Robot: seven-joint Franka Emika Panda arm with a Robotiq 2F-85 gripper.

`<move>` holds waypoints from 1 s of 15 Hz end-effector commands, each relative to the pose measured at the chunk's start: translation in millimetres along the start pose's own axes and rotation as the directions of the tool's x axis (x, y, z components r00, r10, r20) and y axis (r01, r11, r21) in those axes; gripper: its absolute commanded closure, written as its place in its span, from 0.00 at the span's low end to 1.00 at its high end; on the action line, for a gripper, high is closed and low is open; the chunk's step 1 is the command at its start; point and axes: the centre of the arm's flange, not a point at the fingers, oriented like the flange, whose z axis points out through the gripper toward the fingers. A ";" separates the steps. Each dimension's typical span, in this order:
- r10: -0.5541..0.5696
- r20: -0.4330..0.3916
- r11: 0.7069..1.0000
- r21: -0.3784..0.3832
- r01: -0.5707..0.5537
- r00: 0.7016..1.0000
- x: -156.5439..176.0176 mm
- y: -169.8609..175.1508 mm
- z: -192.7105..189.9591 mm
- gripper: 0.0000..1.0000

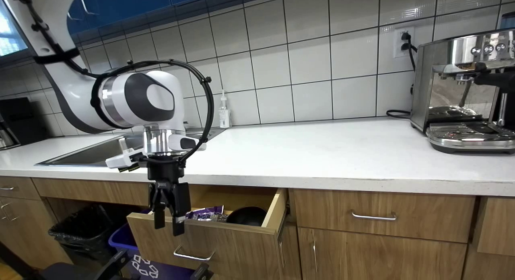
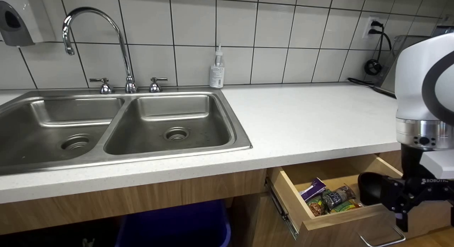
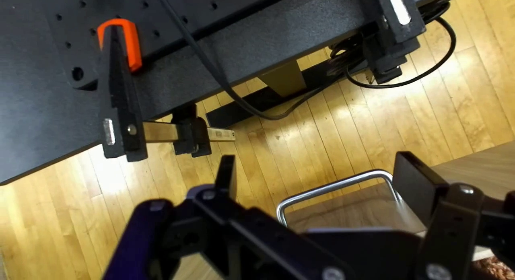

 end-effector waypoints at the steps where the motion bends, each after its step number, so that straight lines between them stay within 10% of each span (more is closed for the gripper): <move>1: -0.021 0.020 0.999 -0.036 0.022 1.000 0.6 6.4 7.3 0.00; 15: 0.010 -0.093 1.000 -0.015 -0.011 0.996 41.2 -6.1 24.6 0.00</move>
